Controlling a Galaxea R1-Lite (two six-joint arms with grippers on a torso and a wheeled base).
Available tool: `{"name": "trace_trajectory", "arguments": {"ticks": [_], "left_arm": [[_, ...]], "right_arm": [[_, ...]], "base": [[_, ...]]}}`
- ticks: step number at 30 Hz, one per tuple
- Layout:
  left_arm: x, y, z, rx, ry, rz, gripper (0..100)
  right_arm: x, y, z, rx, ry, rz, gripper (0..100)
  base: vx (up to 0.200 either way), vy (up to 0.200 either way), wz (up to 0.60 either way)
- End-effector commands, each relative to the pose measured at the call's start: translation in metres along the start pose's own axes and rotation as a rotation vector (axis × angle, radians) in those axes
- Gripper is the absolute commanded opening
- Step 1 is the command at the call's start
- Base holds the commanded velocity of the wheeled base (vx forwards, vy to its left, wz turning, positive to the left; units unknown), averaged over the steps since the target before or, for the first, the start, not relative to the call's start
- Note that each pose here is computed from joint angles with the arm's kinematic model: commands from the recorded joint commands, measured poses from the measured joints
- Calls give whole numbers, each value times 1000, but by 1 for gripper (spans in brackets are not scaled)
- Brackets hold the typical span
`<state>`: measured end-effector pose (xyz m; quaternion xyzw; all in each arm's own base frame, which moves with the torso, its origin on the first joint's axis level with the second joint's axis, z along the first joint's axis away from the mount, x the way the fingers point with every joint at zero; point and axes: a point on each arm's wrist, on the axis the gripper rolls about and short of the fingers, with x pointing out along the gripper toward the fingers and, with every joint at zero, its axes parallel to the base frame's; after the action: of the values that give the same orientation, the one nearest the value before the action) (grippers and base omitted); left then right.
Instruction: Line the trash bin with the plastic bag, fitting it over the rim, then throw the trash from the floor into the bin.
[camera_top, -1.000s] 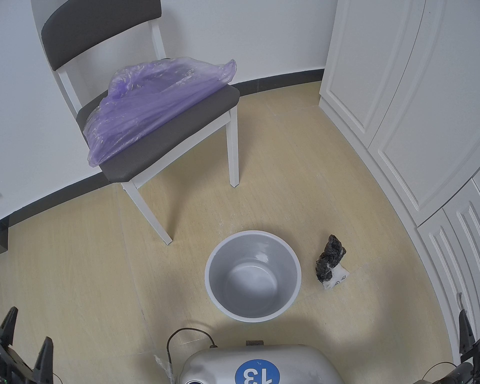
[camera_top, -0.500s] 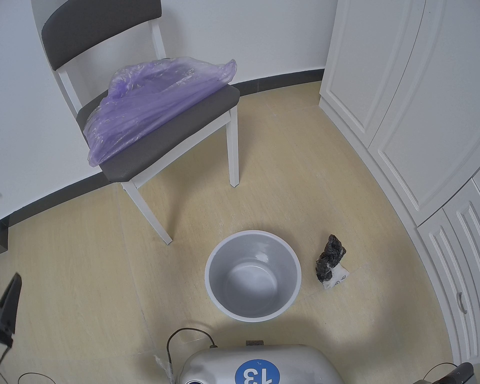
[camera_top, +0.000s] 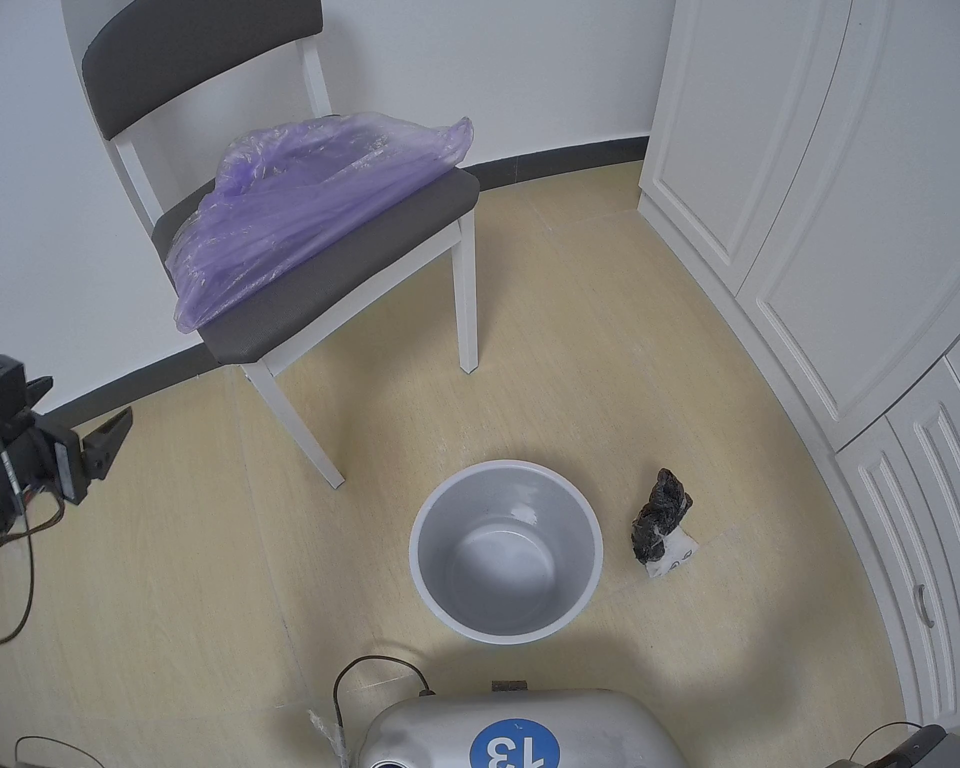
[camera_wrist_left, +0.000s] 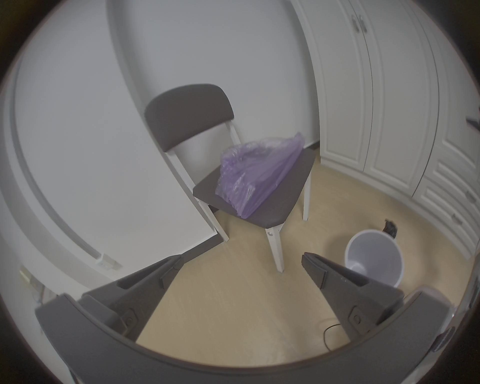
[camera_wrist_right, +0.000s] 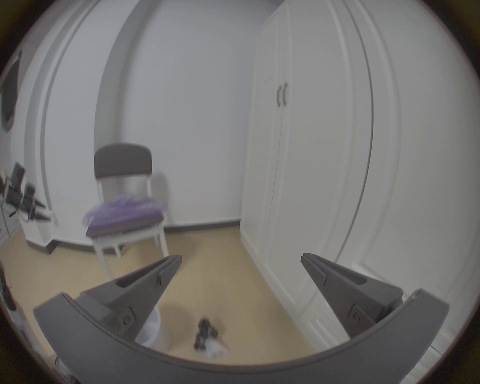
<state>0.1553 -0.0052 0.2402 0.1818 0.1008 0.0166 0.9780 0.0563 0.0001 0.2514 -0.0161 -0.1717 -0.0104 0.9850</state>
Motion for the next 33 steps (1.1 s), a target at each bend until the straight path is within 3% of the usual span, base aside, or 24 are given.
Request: {"name": "trace_trajectory", "arguments": {"ticks": [1,7,16,33], "left_arm": [[82,-14,12,113,96,-2,100],[106,-12,32,105,30,52,100],[130,-11,40,124,31,77,100],[158,-1,67,94,-67,148,100]], "right_arm": [[54,20,-32,120,96,44,100],[58,33,-36,222,98,119,100],[63,37,-42,222,129,132,100],[68,39,-45,223,145,132,100]], "base": [[0,0,0],[0,0,0],[0,0,0],[0,0,0]]}}
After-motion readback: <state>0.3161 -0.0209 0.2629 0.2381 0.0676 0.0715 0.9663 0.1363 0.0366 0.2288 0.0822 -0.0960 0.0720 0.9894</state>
